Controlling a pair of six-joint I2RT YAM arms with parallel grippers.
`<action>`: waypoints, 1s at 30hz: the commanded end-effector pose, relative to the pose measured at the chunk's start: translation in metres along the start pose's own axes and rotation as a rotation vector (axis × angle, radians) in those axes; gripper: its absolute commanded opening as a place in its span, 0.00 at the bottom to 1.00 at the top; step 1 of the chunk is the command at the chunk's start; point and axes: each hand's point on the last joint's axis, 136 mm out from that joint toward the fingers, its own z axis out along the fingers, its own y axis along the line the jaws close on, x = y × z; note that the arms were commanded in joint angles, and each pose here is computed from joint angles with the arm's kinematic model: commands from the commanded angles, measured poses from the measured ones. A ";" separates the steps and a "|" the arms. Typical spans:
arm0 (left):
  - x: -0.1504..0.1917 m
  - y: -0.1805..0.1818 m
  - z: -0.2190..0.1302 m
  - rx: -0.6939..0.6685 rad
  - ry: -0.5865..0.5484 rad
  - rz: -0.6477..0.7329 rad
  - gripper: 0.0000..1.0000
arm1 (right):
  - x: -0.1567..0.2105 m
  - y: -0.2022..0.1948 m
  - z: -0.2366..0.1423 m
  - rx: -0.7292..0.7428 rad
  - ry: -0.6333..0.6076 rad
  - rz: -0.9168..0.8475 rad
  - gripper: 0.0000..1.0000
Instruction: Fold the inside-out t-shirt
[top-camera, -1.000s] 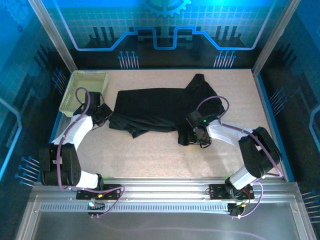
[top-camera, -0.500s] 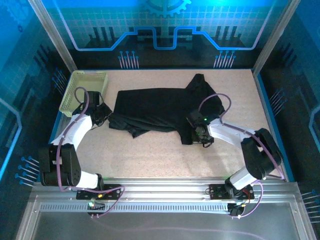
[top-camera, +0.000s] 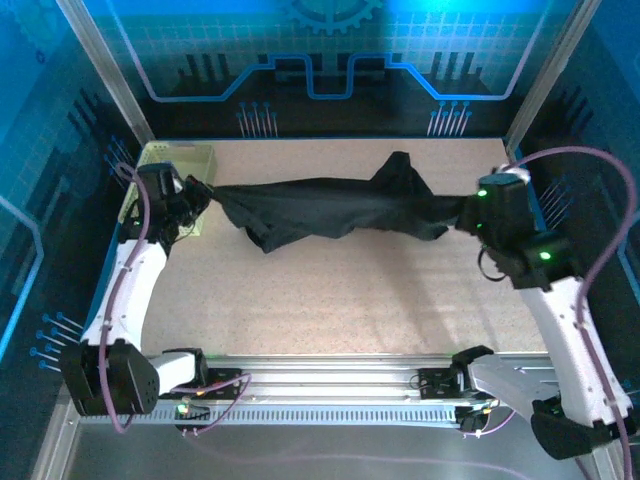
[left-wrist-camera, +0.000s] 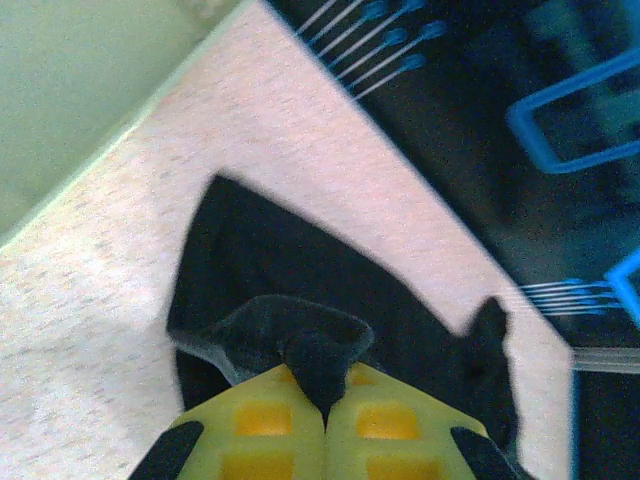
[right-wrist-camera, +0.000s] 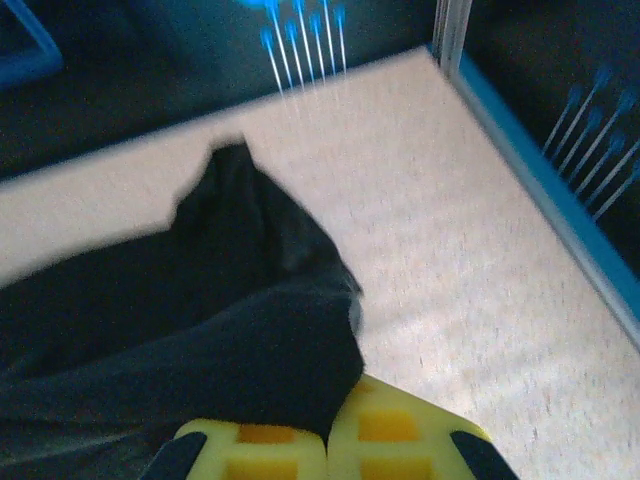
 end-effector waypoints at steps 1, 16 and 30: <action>-0.044 -0.058 -0.045 0.186 -0.135 0.014 0.00 | -0.038 -0.012 -0.022 0.023 -0.069 -0.024 0.00; -0.049 -0.075 -0.049 0.211 -0.079 0.061 0.00 | -0.097 0.011 -0.030 -0.052 -0.136 -0.075 0.00; -0.048 -0.083 0.065 0.325 0.213 -0.123 0.00 | -0.151 0.037 0.013 -0.086 -0.154 -0.058 0.00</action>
